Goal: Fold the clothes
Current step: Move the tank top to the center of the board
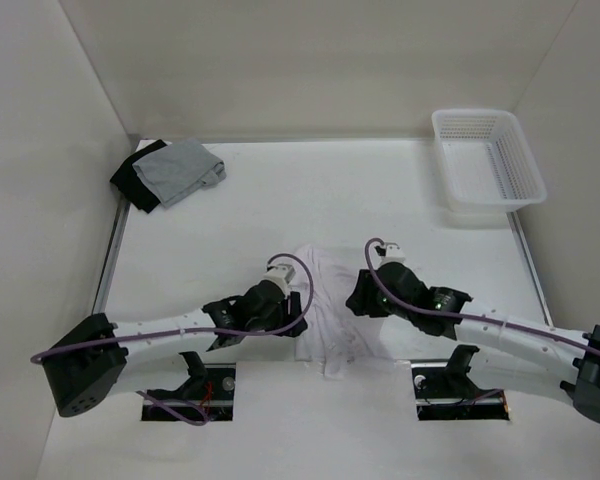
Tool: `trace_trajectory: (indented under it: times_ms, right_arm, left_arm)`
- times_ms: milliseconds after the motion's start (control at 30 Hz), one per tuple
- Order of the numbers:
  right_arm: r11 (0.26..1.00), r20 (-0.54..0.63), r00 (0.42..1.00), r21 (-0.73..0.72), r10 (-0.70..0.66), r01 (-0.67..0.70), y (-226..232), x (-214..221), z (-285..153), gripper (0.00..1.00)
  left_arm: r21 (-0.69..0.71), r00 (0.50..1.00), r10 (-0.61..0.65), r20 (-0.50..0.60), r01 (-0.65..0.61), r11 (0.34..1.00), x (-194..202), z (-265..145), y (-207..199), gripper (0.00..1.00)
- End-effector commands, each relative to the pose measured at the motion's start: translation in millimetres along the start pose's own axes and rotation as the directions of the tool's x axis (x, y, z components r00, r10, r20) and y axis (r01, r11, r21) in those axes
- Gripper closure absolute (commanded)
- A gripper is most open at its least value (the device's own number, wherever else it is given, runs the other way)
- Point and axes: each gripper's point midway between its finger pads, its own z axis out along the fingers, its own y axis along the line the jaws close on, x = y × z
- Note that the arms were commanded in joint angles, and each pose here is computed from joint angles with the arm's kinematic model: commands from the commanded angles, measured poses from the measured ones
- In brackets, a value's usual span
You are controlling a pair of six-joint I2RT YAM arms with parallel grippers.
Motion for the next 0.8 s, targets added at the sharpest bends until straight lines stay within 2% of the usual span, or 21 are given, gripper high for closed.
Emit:
trace_trajectory:
  times_ms: [0, 100, 233, 300, 433, 500, 567, 600, 700, 767]
  right_arm:
    - [0.997, -0.011, 1.0, 0.068, 0.024, -0.023, -13.7, 10.0, -3.0, 0.47]
    - [1.0, -0.06, 0.998, 0.025, -0.008, 0.009, 3.5, 24.1, 0.4, 0.47]
    - [0.999, -0.096, 0.994, 0.015, -0.05, 0.052, 14.1, 33.7, 11.5, 0.48]
    - [0.998, -0.098, 0.993, -0.002, -0.065, 0.065, 20.9, 33.3, 19.8, 0.51]
    - [0.997, -0.062, 0.995, 0.004, -0.077, 0.077, 26.1, 22.1, 31.8, 0.55]
    - [0.997, -0.024, 0.997, 0.032, -0.069, 0.07, 22.3, 11.8, 35.6, 0.57]
    - [0.997, -0.006, 0.998, 0.044, -0.063, 0.063, 19.6, 8.0, 38.7, 0.55]
    - [0.998, 0.005, 0.999, 0.046, -0.052, 0.052, 17.5, 4.5, 42.4, 0.51]
    - [0.999, 0.018, 0.999, 0.041, -0.035, 0.034, 16.6, -0.5, 49.5, 0.44]
    - [0.999, 0.033, 0.999, 0.037, -0.021, 0.02, 16.4, -4.6, 56.2, 0.48]
  left_arm:
    - [0.076, 0.998, 0.056, -0.028, -0.054, 0.996, 1.5, 5.9, -31.2, 0.51]
    - [0.099, 0.992, 0.104, -0.067, -0.097, 0.99, 14.0, 12.2, -40.4, 0.6]
    - [0.097, 0.992, 0.111, -0.064, -0.104, 0.99, 14.8, 19.2, -41.6, 0.83]
    - [0.086, 0.993, 0.1, -0.056, -0.095, 0.992, 10.7, 20.3, -38.1, 0.91]
    - [0.052, 0.998, 0.053, 0.025, -0.054, 0.997, -12.5, 15.6, -27.1, 0.96]
    - [0.04, 0.995, 0.011, 0.098, -0.015, 0.999, -36.2, 9.2, -21.4, 0.97]
    - [0.027, 0.986, -0.027, 0.166, 0.023, 0.999, -60.1, 2.9, -13.2, 0.97]
    - [0.019, 0.975, -0.058, 0.216, 0.056, 0.998, -77.9, -1.2, -6.2, 0.98]
    - [0.008, 0.957, -0.096, 0.275, 0.097, 0.995, -103.9, -4.3, 3.4, 0.98]
    - [0.005, 0.95, -0.099, 0.297, 0.102, 0.995, -116.8, -3.9, 6.8, 0.98]
